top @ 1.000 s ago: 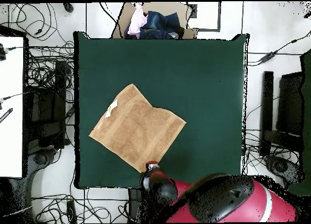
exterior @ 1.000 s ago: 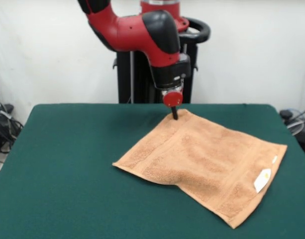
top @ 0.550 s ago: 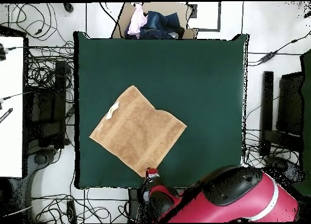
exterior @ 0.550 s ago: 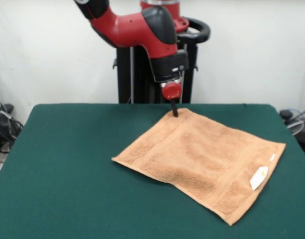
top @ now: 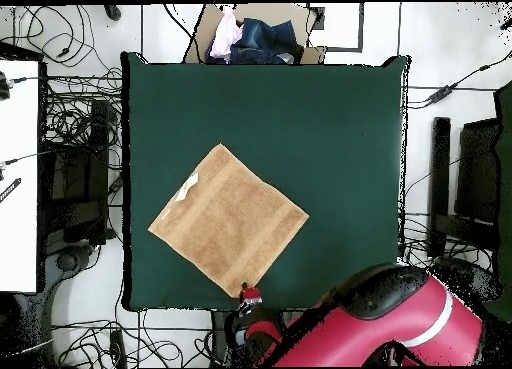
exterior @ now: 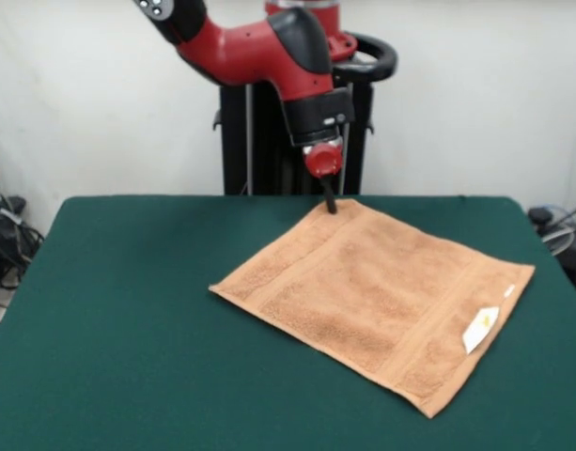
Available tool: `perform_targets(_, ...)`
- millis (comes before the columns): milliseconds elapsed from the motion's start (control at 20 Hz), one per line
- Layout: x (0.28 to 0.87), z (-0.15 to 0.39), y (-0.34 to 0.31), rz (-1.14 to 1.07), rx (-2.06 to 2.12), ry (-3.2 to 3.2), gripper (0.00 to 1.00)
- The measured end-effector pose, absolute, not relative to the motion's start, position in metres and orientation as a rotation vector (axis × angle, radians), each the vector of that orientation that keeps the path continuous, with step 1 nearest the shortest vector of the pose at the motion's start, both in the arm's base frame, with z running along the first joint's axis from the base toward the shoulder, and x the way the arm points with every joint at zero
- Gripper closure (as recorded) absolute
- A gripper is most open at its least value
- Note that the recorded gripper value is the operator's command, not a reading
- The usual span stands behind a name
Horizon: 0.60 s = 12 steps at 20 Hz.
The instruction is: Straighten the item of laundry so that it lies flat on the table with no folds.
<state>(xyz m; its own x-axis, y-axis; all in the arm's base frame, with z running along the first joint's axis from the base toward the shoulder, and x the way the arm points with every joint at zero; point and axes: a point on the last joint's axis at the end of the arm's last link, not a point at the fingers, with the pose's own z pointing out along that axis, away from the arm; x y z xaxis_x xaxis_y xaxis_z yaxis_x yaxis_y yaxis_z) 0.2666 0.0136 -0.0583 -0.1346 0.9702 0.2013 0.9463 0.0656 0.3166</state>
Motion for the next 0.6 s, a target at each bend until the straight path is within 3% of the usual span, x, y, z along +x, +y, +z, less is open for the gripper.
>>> perform_targets(600,0.2652,-0.0612,0.0124,0.648,1.984,2.143,1.0)
